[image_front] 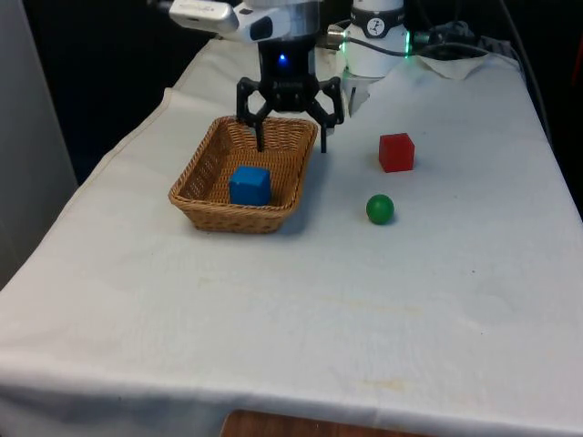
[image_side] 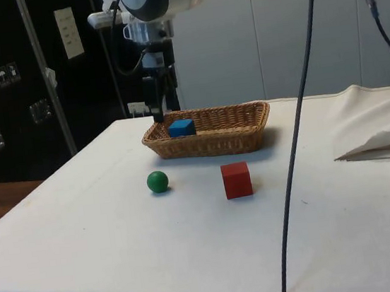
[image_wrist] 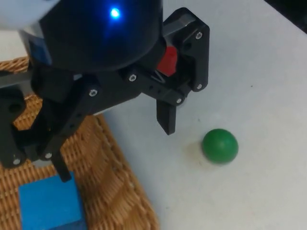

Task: Place all non-red objects into the basket.

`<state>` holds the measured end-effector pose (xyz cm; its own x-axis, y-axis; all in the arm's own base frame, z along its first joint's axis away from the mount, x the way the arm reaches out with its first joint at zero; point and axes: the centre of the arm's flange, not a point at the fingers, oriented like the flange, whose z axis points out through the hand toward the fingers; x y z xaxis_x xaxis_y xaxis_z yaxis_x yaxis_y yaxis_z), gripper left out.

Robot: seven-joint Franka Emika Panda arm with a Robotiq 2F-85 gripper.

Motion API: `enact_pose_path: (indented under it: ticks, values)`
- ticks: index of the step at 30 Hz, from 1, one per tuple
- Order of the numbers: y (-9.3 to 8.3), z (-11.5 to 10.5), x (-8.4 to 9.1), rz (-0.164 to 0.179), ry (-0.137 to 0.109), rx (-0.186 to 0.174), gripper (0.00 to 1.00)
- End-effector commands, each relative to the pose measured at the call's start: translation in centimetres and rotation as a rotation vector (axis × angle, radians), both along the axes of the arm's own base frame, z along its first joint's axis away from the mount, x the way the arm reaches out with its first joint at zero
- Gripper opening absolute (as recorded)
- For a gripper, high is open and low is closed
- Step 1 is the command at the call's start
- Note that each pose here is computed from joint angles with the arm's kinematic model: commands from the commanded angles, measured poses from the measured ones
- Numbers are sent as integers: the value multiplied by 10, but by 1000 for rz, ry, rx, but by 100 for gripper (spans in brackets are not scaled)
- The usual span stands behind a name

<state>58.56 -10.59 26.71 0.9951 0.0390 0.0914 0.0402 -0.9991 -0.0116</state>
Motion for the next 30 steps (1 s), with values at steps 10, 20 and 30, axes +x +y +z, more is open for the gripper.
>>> enact_pose_path:
  ticks: [10,20,30]
  values:
    - [26,-10,-3,-11,21,19,100]
    - [50,-19,-3,-20,39,39,100]
    - [72,-23,-4,-28,55,60,100]
